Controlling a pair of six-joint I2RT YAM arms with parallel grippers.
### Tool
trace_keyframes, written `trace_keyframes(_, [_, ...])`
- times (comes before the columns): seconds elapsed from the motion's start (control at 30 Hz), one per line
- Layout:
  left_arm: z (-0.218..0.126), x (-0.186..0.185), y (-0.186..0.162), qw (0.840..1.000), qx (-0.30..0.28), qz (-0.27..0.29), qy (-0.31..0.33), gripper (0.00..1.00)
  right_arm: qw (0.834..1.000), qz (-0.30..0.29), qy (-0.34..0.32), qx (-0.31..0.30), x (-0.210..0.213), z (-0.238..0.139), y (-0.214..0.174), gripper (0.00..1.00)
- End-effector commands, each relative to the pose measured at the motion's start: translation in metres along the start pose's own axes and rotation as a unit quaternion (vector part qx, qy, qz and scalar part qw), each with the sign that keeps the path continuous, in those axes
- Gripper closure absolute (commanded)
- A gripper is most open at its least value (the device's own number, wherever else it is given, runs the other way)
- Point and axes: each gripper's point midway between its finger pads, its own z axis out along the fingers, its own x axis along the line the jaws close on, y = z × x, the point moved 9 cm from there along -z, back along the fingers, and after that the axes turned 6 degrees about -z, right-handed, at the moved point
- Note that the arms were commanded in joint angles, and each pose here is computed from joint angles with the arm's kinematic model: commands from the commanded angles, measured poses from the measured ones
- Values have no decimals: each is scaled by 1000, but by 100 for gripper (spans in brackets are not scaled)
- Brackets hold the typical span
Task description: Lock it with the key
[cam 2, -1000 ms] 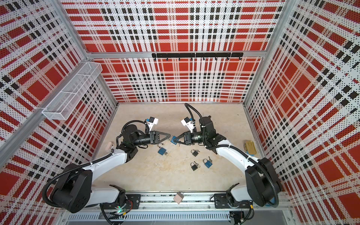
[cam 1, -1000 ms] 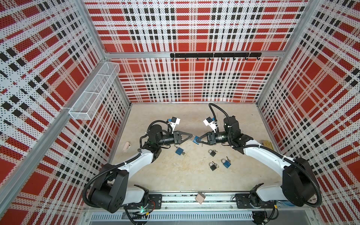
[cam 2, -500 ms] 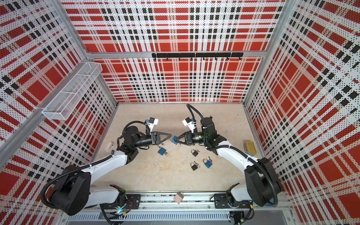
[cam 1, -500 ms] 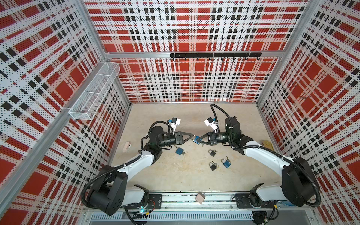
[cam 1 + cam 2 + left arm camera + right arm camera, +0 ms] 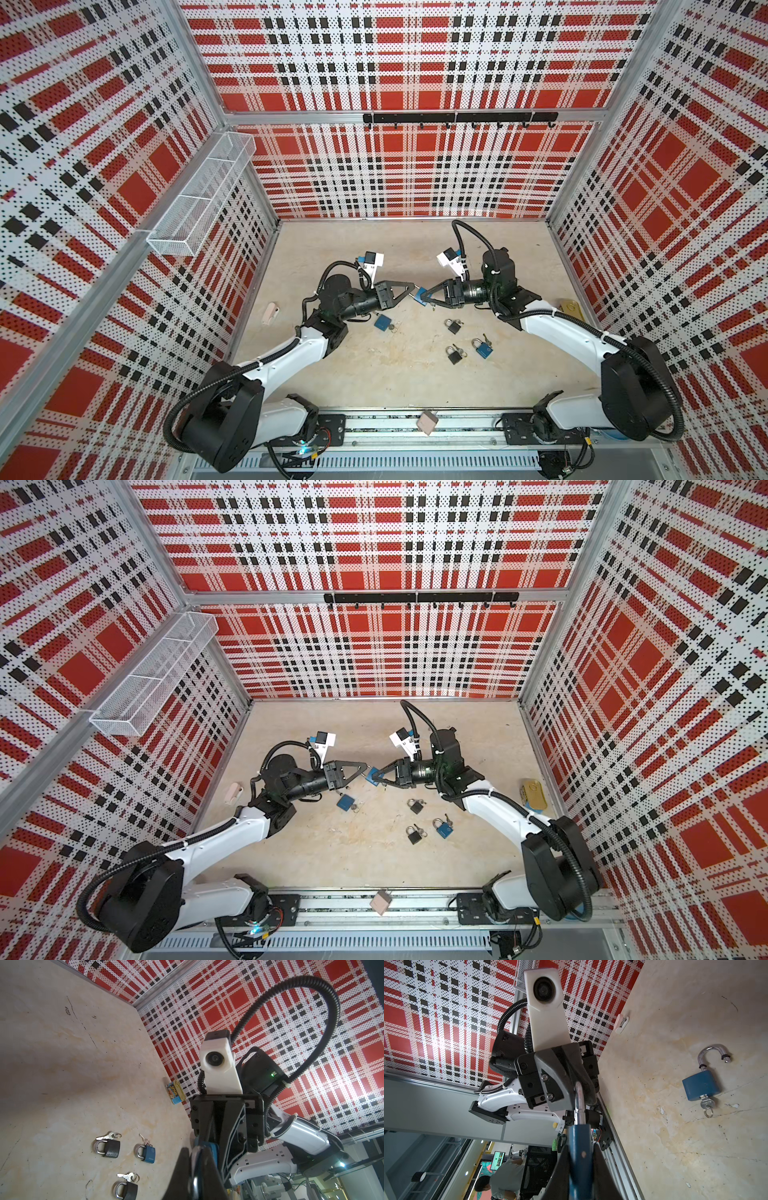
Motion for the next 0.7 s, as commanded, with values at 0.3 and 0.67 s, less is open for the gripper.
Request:
trace_keyframes(0.3, [10,19,-67,992,100,-60,43,100,986,-142,52,-66,46,0,31,100])
trace_keyframes(0.67, [13,13,-85,991,111,-59,43,100,987,-135,44,-74,41,0,35,100])
